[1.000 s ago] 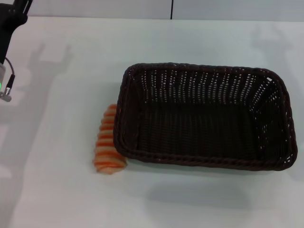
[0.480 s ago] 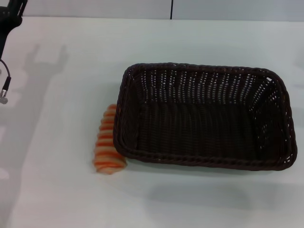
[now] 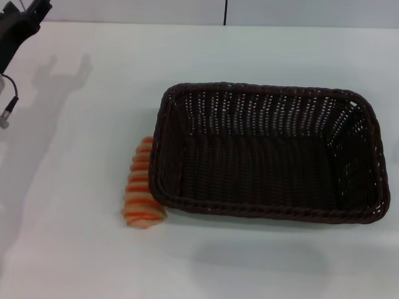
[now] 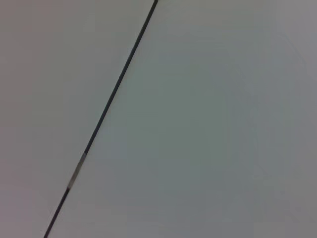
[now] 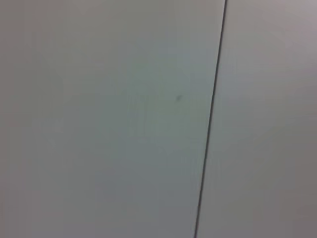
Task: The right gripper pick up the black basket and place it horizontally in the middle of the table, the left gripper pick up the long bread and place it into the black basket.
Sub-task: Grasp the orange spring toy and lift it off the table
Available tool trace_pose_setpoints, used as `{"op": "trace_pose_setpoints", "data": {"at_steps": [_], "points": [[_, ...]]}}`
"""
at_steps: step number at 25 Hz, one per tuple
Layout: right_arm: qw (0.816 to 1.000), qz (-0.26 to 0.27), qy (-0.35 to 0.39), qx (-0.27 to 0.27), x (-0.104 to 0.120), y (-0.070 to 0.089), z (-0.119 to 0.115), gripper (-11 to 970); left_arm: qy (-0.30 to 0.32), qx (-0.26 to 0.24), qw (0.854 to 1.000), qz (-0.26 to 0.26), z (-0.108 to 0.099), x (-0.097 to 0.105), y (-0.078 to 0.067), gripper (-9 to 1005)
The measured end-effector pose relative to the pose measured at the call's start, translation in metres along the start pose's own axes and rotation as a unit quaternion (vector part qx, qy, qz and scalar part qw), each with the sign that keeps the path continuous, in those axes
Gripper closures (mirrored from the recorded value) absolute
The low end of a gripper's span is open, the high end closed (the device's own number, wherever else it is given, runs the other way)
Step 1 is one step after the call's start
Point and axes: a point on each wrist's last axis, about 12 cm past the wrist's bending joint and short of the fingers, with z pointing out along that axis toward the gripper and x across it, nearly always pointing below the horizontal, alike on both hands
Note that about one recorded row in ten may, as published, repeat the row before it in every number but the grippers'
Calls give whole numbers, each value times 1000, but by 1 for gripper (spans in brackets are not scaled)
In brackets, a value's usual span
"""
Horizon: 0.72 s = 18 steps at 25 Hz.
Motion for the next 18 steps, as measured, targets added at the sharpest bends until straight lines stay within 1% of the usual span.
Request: {"op": "trace_pose_setpoints", "data": {"at_steps": [1, 4, 5, 6, 9, 10, 13, 15, 16, 18], "points": [[1000, 0, 1, 1, 1, -1, 2, 569, 22, -15, 1000, -3, 2, -6, -4, 186], [1000, 0, 6, 4, 4, -3, 4, 569, 31, -19, 999, -2, 3, -10, -7, 186], [1000, 8, 12, 3, 7, -4, 5, 569, 65, -37, 997, 3, 7, -15, -11, 186], [1000, 8, 12, 3, 7, -4, 5, 569, 65, -37, 997, 3, 7, -15, -11, 186], [1000, 19, 18, 6, 11, -7, 7, 570, 111, -60, 992, 13, 11, -22, -19, 186], [1000, 22, 19, 8, 12, -8, 9, 570, 131, -68, 989, 25, 13, -28, -26, 186], [1000, 18, 23, 9, 13, -8, 12, 570, 139, -71, 987, 33, 14, -31, -30, 186], [1000, 13, 24, 4, 14, -5, 16, 570, 166, -81, 980, 67, 16, -43, -46, 187], [1000, 13, 24, 4, 14, -5, 16, 570, 166, -81, 980, 67, 16, -43, -46, 187], [1000, 11, 25, 2, 14, -4, 18, 570, 175, -83, 978, 81, 17, -45, -53, 187]]}}
